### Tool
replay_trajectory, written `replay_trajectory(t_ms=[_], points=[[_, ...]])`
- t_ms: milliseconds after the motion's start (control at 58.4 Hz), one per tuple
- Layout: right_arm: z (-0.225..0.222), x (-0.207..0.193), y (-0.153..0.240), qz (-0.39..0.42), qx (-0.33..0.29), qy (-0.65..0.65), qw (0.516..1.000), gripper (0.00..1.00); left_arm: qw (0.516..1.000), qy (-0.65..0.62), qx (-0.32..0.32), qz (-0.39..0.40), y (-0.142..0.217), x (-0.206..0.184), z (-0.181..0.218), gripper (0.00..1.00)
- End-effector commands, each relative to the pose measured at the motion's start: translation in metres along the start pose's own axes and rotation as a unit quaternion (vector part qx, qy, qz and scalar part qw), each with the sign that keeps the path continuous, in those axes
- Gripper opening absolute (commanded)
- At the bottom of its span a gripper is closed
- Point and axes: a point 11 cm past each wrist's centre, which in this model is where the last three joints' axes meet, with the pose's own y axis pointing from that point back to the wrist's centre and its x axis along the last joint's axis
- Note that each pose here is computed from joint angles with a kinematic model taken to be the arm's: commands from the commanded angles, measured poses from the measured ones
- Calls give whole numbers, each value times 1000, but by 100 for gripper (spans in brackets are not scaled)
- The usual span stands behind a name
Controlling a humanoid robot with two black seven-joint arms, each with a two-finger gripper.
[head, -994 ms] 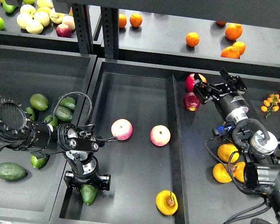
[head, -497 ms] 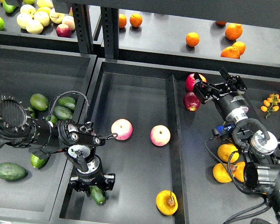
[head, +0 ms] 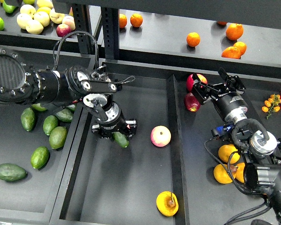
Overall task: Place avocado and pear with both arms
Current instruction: 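Lift the avocado with the left gripper, then carry the avocado into the avocado bin and open the left gripper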
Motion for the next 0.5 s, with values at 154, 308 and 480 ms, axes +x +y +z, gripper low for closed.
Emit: replay_trajectory(t_ms=[154, 308, 480], points=[[5, -8, -2, -11, -8, 5, 1000, 99, 998, 47, 10, 35, 22, 37, -44, 10], [6, -11, -3, -18, -9, 5, 1000, 99, 996, 67, 36, 55, 34, 55, -90, 10], [7, -13, -2, -21, -11, 5, 1000, 99, 989, 114, 59, 74, 48, 69, -165, 10]])
